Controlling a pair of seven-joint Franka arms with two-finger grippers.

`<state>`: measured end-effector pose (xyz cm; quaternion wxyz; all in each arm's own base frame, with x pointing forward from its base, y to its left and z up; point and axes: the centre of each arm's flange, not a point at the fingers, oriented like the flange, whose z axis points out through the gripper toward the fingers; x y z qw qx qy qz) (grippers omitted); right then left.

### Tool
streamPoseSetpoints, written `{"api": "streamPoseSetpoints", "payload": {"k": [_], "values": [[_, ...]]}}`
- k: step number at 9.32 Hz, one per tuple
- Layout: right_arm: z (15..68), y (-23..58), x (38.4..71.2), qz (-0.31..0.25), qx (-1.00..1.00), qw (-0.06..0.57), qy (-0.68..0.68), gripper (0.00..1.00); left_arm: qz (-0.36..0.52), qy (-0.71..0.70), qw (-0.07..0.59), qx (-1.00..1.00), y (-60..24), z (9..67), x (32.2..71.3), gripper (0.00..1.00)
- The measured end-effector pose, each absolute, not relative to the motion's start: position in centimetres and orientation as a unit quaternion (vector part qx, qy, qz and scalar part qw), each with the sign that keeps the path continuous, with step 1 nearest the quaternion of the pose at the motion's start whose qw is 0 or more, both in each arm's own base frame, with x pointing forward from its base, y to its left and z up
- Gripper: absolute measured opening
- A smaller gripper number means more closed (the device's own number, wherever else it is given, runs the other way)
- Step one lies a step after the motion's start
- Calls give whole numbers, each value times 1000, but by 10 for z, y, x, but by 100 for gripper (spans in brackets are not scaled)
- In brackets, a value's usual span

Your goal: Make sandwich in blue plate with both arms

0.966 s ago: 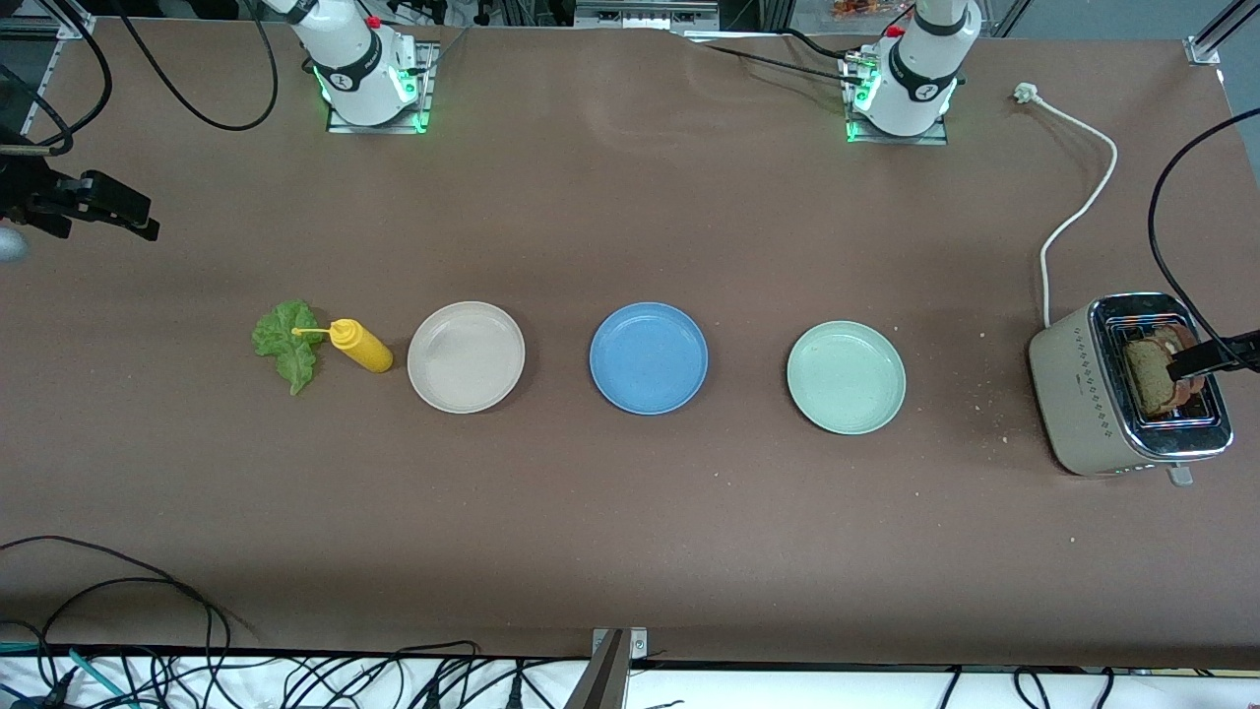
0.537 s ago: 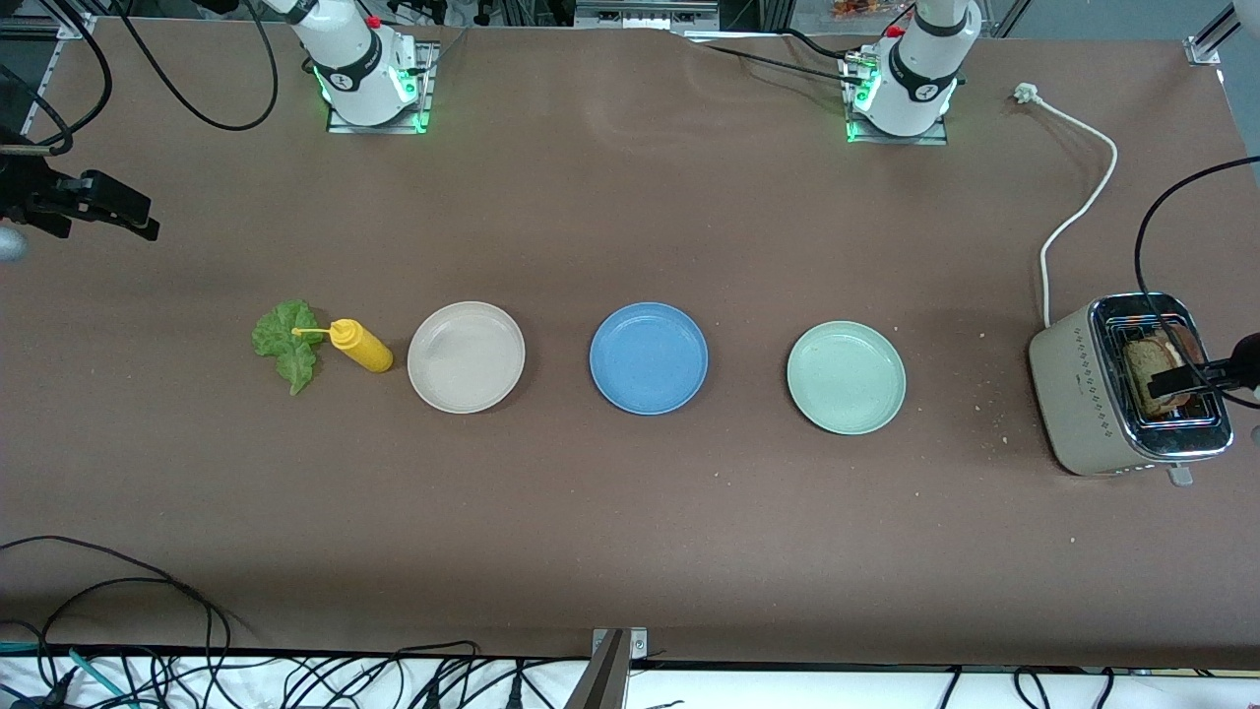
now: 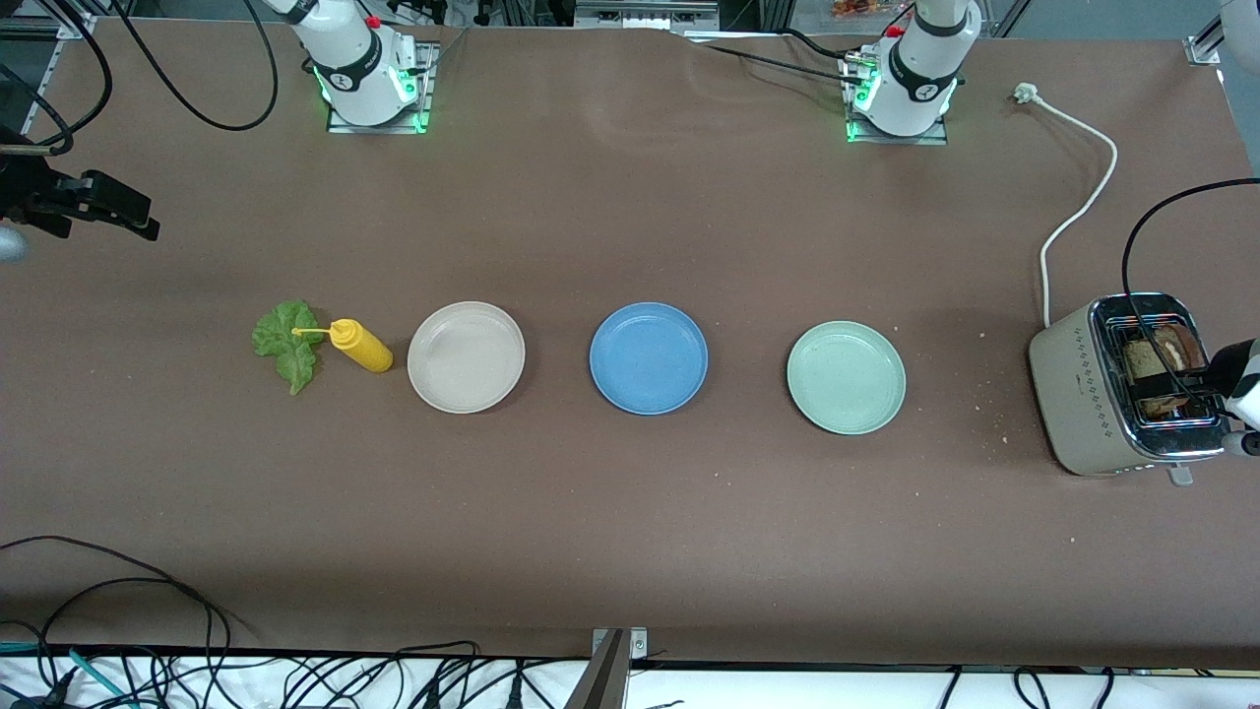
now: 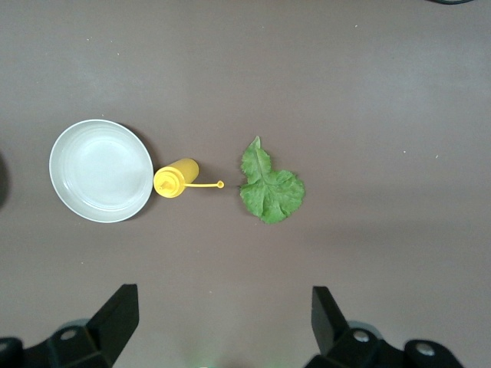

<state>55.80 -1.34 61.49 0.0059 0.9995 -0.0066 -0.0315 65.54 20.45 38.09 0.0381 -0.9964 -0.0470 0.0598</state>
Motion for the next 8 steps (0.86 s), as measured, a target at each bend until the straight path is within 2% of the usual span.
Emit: {"api": "streamPoseSetpoints", "payload": {"k": [8], "values": [[614,-13,557,-34,999,6,-7,100,69,-36,34,-996,197,368,657,100]]}}
